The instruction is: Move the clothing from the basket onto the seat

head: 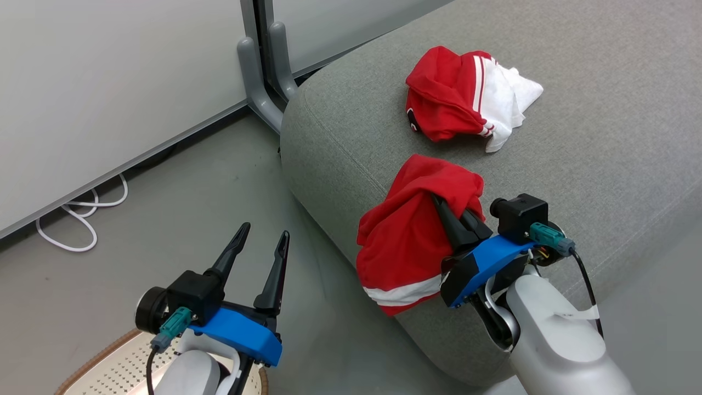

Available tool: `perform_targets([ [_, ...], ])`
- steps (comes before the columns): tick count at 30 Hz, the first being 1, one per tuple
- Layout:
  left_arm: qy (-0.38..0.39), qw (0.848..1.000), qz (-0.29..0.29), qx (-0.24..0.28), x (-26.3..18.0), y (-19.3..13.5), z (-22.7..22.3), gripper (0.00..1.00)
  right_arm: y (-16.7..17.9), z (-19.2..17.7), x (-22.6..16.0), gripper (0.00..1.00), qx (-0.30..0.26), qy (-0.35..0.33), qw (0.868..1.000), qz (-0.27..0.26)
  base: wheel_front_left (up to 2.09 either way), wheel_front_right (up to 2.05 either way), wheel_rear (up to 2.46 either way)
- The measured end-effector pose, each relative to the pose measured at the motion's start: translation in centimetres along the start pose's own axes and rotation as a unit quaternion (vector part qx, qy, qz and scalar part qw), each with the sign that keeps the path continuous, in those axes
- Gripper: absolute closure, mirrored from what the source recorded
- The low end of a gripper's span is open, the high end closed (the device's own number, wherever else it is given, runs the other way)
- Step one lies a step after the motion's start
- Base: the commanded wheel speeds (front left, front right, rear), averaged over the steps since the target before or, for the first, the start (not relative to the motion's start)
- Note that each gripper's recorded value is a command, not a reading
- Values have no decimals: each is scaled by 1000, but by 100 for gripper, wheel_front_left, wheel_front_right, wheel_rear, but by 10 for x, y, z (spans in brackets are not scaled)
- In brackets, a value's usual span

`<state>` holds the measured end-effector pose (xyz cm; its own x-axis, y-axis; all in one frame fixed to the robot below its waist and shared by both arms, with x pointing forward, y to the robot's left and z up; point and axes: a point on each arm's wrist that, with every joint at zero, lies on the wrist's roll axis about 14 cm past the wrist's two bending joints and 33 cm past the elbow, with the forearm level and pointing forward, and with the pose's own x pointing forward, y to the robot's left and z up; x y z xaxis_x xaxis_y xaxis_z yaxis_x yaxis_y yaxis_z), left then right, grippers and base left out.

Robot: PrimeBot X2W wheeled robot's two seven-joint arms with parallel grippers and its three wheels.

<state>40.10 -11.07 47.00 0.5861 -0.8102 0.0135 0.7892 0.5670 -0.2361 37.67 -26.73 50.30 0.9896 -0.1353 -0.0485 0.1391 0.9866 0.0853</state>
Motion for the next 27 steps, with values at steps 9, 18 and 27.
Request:
perform_targets([
  [9,6,1000,9,-5,-3,11,-7,0,-8,6,17,100,2,-4,1000,-12,0,0,0],
  [18,-11,1000,2,2,13,43,-9,0,-72,112,93,100,-69,-90,990,-81,0,0,0],
  [27,-32,999,4,9,27,97,-23,0,-144,186,146,100,-114,-153,966,-174,0,0,0],
])
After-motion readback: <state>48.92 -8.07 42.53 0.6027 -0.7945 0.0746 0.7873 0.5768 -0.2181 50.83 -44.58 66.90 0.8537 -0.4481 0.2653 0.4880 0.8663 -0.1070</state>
